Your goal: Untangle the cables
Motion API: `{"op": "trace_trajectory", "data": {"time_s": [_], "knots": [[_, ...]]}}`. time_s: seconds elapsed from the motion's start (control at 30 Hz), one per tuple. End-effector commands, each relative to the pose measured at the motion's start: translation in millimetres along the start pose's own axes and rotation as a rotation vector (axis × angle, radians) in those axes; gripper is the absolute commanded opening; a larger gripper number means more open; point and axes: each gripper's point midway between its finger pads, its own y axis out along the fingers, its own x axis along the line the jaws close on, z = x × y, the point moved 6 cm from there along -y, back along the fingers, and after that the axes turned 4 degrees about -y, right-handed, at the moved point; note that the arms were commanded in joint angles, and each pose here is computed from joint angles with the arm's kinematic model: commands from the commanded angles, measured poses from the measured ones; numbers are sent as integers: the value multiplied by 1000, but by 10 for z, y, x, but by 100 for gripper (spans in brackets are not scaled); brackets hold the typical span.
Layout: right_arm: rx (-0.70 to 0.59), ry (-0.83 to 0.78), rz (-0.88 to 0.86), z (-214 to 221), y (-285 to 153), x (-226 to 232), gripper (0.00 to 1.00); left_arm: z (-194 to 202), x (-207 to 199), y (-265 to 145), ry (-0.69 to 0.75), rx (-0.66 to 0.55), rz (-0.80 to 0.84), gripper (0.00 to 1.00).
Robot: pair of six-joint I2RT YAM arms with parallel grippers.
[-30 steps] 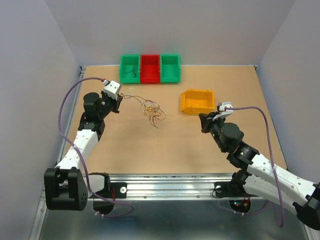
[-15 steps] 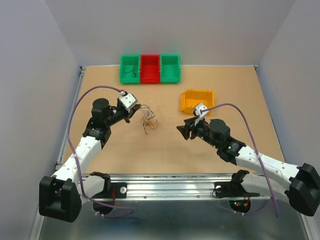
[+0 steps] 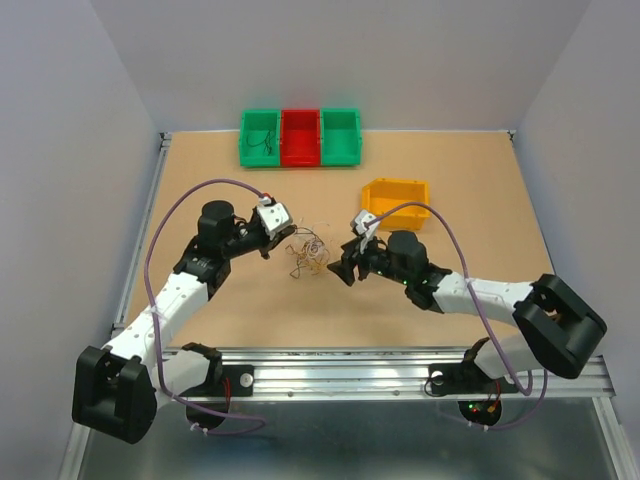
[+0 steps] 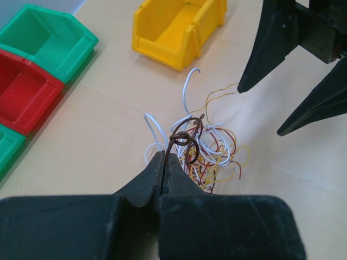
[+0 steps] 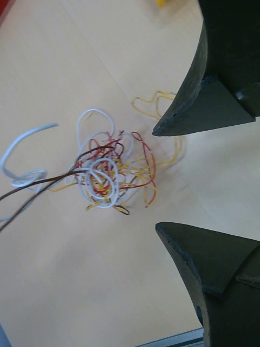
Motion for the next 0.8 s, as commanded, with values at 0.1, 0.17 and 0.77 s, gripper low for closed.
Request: {"op": "trace_trajectory", "data": {"time_s": [0.1, 0.17, 0.77], "knots": [[-237, -74, -5, -558, 236, -64, 67, -109, -41, 15, 38, -25, 46, 0], [-235, -66, -3, -517, 292, -77, 66, -117, -48, 16, 37, -25, 51, 0], [-367, -45, 23, -508, 622, -176, 48, -47, -98, 99, 25, 23, 106, 0]]}}
